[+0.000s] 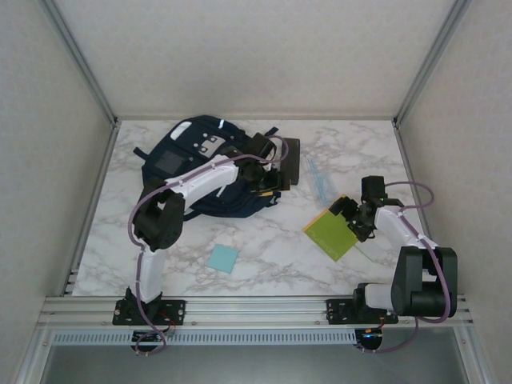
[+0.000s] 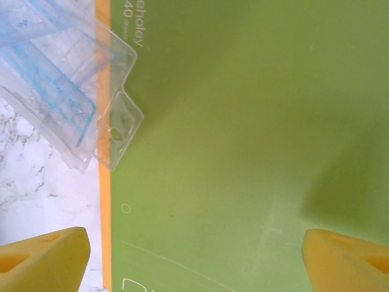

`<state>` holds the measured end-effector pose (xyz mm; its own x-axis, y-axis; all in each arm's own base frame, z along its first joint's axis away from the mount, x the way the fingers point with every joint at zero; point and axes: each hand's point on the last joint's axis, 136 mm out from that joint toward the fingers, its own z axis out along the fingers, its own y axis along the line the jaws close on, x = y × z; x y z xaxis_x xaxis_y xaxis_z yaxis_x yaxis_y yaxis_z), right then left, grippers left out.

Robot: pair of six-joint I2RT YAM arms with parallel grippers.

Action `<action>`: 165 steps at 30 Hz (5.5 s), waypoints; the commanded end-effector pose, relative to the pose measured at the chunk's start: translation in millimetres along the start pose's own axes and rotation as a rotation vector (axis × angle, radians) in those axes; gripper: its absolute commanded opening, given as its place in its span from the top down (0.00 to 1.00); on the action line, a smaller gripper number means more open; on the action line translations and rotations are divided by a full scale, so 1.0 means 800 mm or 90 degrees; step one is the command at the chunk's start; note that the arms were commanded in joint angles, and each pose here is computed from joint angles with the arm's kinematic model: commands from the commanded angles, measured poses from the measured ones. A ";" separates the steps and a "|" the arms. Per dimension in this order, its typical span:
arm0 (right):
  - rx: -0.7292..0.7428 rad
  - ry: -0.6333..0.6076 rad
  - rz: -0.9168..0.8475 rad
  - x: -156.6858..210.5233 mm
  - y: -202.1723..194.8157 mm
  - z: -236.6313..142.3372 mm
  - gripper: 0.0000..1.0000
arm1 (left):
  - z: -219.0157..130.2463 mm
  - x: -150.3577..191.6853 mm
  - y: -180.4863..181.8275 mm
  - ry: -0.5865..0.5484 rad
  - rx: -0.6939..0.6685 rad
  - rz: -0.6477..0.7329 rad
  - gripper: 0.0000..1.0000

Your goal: Pack books, pencil case, and school supplies into a backpack

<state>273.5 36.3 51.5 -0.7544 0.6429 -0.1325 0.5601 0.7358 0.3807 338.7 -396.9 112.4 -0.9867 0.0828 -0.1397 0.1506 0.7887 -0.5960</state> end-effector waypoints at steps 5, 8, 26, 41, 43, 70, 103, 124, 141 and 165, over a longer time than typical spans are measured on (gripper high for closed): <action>0.097 -0.043 -0.029 -0.016 -0.028 -0.026 0.09 | 0.054 0.029 -0.040 0.077 -0.006 0.093 0.50; 0.137 -0.065 -0.045 -0.034 -0.049 -0.032 0.08 | 0.073 0.038 -0.040 0.094 -0.020 0.105 0.51; -0.045 0.013 -0.069 -0.074 -0.011 0.022 0.15 | 0.074 0.058 -0.025 0.127 -0.041 0.137 0.44; 0.094 -0.010 -0.060 -0.063 -0.046 0.003 0.21 | 0.086 0.072 -0.006 0.163 -0.061 0.127 0.43; 0.120 -0.025 -0.058 -0.066 -0.055 0.000 0.21 | 0.086 0.075 -0.006 0.170 -0.064 0.129 0.43; -0.201 0.050 -0.032 -0.037 0.056 0.008 0.50 | 0.127 0.097 0.011 0.236 -0.095 0.123 0.43; -0.145 0.103 -0.137 -0.005 0.047 0.046 0.64 | 0.120 0.086 0.003 0.216 -0.067 0.094 0.45; -0.103 0.049 -0.175 -0.031 0.054 0.006 1.00 | 0.074 0.053 -0.027 0.171 -0.003 0.067 0.39; -0.289 -0.025 -0.219 -0.047 0.167 -0.180 1.00 | -0.070 -0.078 -0.064 -0.011 0.220 0.006 0.22; -0.540 0.172 -0.326 0.030 0.355 -0.099 1.00 | -0.103 -0.100 0.079 -0.109 0.275 -0.147 0.19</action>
<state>383.6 235.9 250.0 -0.9317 0.1737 -0.3190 -0.2022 0.4817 0.8527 426.1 -295.6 133.4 -0.9762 -0.2128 -0.0417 -0.0718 0.4990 -0.8636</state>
